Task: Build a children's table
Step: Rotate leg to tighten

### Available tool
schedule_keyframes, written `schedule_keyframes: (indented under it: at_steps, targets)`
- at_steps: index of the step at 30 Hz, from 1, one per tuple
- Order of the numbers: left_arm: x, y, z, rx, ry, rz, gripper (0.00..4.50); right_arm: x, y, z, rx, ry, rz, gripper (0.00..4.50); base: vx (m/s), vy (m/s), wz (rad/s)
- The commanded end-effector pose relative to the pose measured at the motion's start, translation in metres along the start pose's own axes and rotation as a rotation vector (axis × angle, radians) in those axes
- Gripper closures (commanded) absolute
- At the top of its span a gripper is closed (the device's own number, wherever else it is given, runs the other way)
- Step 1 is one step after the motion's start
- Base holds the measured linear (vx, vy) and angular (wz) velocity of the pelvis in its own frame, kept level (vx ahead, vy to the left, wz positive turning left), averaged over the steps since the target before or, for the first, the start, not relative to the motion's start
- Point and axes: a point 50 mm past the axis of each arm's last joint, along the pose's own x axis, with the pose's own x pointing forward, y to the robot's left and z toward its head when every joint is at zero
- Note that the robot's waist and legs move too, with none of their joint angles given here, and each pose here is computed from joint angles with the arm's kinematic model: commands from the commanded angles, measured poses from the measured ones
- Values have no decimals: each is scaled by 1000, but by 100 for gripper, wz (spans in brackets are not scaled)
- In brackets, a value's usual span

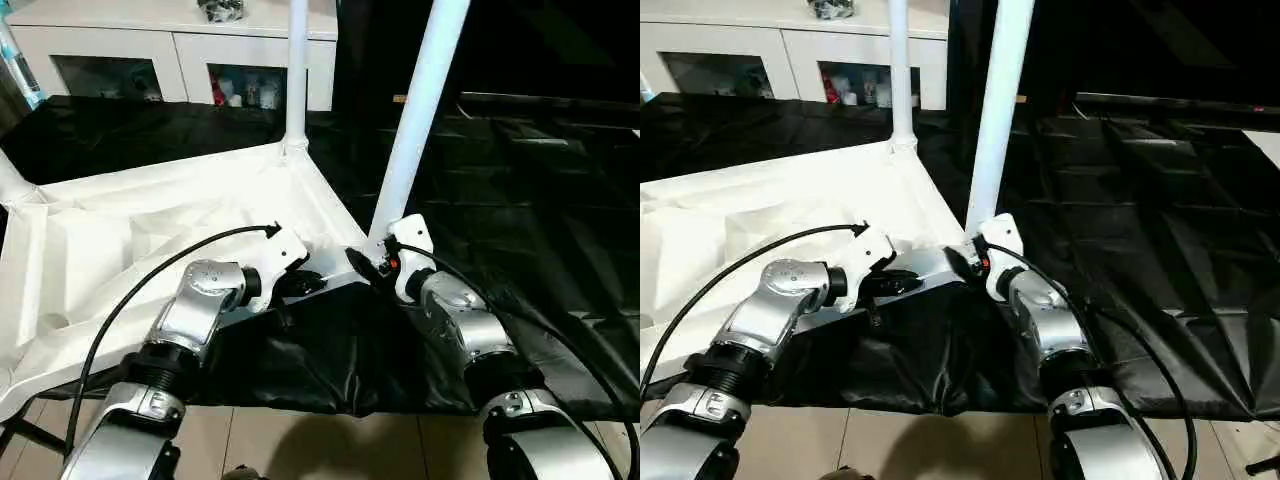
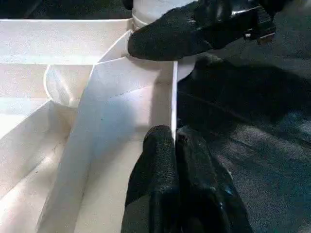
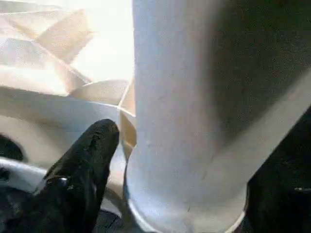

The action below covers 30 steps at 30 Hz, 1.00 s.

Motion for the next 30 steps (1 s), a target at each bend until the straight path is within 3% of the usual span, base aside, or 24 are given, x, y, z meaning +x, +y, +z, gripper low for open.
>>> schedule_keyframes:
  at_steps: [1, 7, 12, 18, 30]
  targets:
    - [17, -19, 28, 67, -127, -155, 450, 15, 59, 4, -54, -17, 433, 77, 0, 0, 0]
    - [3, -14, 22, 85, -96, -219, 450, -3, 56, 3, -103, 11, 632, 77, 0, 0, 0]
    - [-12, -7, 14, 100, -54, -264, 450, -22, 53, -2, -123, 107, 836, 77, 0, 0, 0]
    - [-19, -6, 11, 99, -41, -303, 450, -30, 55, -5, -141, 160, 917, 77, 0, 0, 0]
    - [-19, -10, 10, 86, -55, -308, 450, -30, 59, -4, -115, 150, 906, 163, 0, 0, 0]
